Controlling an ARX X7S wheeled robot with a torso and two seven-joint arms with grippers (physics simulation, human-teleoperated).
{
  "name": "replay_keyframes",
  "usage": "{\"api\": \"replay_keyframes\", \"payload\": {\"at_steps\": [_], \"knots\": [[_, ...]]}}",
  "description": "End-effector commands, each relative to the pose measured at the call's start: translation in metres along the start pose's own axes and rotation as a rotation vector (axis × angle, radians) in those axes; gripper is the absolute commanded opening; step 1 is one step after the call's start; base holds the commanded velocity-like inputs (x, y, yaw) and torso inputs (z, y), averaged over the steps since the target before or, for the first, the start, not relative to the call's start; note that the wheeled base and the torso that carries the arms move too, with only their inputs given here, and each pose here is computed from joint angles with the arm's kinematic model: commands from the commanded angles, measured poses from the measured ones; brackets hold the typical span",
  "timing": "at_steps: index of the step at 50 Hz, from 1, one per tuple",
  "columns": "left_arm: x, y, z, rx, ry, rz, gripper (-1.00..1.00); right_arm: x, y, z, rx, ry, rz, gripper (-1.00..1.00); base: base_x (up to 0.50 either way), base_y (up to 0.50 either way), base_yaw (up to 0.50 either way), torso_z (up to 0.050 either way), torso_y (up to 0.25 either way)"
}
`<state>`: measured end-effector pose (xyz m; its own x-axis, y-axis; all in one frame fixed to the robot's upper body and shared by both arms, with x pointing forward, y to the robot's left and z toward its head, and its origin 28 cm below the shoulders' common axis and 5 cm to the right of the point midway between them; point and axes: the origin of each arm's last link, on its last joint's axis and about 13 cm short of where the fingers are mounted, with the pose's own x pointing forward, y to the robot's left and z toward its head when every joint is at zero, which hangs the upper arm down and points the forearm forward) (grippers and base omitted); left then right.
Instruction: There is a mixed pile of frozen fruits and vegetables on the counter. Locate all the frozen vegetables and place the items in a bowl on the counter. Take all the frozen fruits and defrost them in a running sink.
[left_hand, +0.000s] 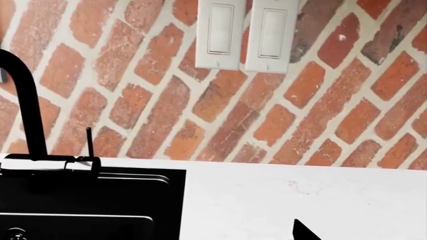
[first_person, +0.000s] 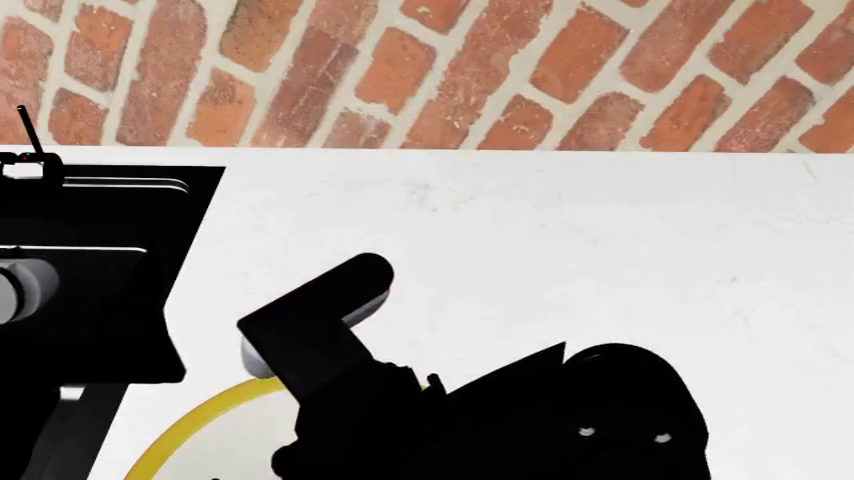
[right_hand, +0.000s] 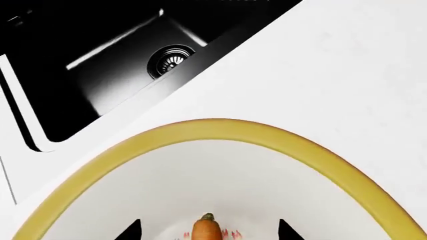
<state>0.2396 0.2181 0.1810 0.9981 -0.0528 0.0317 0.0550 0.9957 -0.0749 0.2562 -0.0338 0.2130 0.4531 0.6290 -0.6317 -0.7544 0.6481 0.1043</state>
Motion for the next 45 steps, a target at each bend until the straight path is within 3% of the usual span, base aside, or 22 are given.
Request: {"api": "replay_keyframes", "payload": {"at_steps": [1, 16, 21, 25, 27, 31, 37, 41, 43, 45], "knots": [[0.002, -0.002, 0.0, 0.002, 0.003, -0.003, 1.0, -0.008, 0.005, 0.003, -0.008, -0.023, 0.007, 1.0, 0.0, 0.0, 0.0, 0.0, 0.0], [-0.002, -0.001, 0.0, 0.006, 0.004, -0.01, 1.0, -0.053, 0.008, 0.022, -0.075, -0.286, -0.113, 1.0, 0.0, 0.0, 0.0, 0.0, 0.0], [0.0, -0.001, -0.001, 0.009, 0.005, 0.0, 1.0, -0.05, 0.003, 0.004, -0.064, -0.434, -0.301, 1.0, 0.0, 0.0, 0.0, 0.0, 0.0], [0.0, -0.001, 0.0, 0.014, -0.008, 0.003, 1.0, -0.052, 0.001, -0.015, -0.046, -0.48, -0.436, 1.0, 0.0, 0.0, 0.0, 0.0, 0.0], [0.0, -0.002, 0.002, 0.004, -0.017, 0.005, 1.0, -0.058, 0.001, -0.022, 0.015, -0.566, -0.488, 1.0, 0.0, 0.0, 0.0, 0.0, 0.0], [-0.001, -0.002, 0.002, 0.01, -0.011, 0.003, 1.0, -0.071, 0.001, -0.027, -0.016, -0.636, -0.623, 1.0, 0.0, 0.0, 0.0, 0.0, 0.0], [0.0, -0.002, 0.0, 0.012, -0.003, 0.0, 1.0, -0.079, -0.008, -0.032, -0.007, -0.653, -0.713, 1.0, 0.0, 0.0, 0.0, 0.0, 0.0], [0.001, -0.003, 0.0, 0.015, -0.001, -0.006, 1.0, -0.082, -0.021, -0.027, -0.075, -0.75, -0.856, 1.0, 0.0, 0.0, 0.0, 0.0, 0.0], [0.001, -0.003, 0.001, 0.016, -0.013, -0.005, 1.0, -0.08, -0.025, -0.026, 0.038, -0.812, -0.84, 1.0, 0.0, 0.0, 0.0, 0.0, 0.0], [0.0, -0.002, 0.0, 0.011, -0.012, -0.007, 1.0, -0.071, -0.03, -0.029, 0.075, -0.861, -0.816, 1.0, 0.0, 0.0, 0.0, 0.0, 0.0]]}}
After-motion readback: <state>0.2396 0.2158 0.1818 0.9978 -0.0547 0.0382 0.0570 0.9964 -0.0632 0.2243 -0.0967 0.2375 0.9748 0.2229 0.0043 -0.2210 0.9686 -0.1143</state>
